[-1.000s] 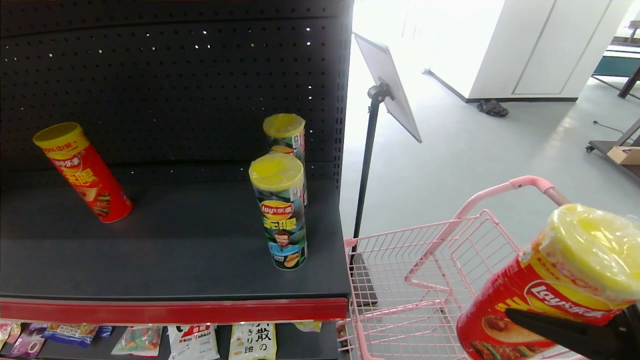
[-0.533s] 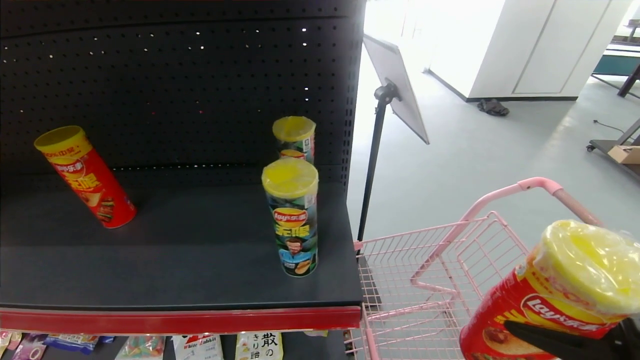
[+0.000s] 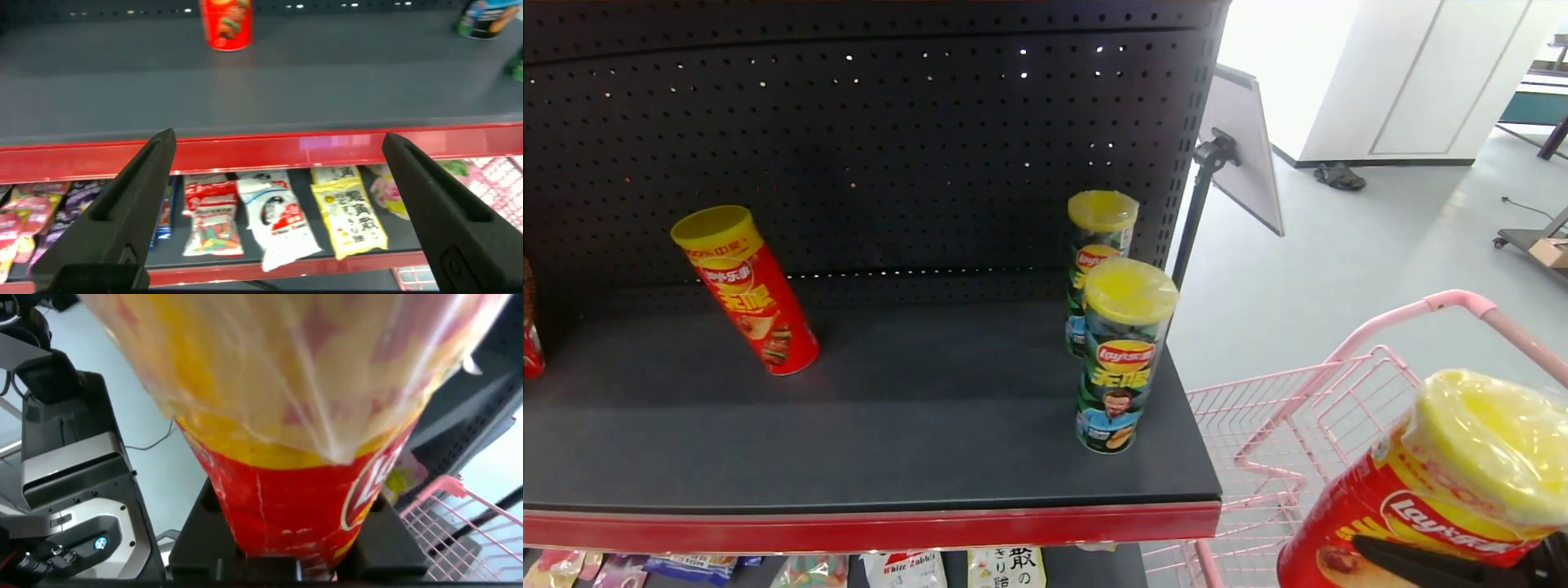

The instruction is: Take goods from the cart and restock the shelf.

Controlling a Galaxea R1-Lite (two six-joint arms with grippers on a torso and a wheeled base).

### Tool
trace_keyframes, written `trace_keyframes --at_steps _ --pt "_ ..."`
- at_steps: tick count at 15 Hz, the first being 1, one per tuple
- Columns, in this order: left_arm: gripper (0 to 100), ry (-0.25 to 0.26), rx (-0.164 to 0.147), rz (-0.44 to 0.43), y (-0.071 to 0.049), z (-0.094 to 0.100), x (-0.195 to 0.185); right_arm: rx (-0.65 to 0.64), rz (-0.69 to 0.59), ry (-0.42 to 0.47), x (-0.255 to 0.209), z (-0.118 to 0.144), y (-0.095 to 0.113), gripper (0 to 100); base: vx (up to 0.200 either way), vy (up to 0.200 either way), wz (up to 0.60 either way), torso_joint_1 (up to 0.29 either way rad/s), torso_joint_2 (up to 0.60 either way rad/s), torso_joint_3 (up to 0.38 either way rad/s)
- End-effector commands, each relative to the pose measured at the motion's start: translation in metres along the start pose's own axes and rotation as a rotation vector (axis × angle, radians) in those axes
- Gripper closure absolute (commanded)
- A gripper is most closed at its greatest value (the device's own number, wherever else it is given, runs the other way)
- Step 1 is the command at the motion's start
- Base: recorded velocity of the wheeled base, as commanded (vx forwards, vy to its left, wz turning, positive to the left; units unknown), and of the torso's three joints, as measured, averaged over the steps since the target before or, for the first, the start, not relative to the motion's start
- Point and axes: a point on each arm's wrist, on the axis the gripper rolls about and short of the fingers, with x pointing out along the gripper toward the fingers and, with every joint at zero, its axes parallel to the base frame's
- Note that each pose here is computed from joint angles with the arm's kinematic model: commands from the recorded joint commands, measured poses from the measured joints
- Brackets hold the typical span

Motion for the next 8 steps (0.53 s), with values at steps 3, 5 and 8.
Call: trace_keyframes --at_steps 3,5,8 --pt "0 0.001 -0.005 0.002 0.0000 -0.0001 0.0000 -0.004 0.007 -0.003 -0.0018 -0.0015 0.0029 100 0.000 0.200 0.00 0.001 0.00 0.004" --pt "0 0.001 -0.002 0.000 0.0000 -0.0001 0.0000 0.000 0.008 0.002 -0.0025 -0.0037 0.0039 100 0.000 0.200 0.00 0.007 0.00 0.002" --pt "0 0.001 0.005 0.002 0.0000 -0.0001 0.0000 -0.002 0.008 -0.001 -0.0039 -0.0045 0.0052 100 0.000 0.200 0.00 0.001 0.00 0.006"
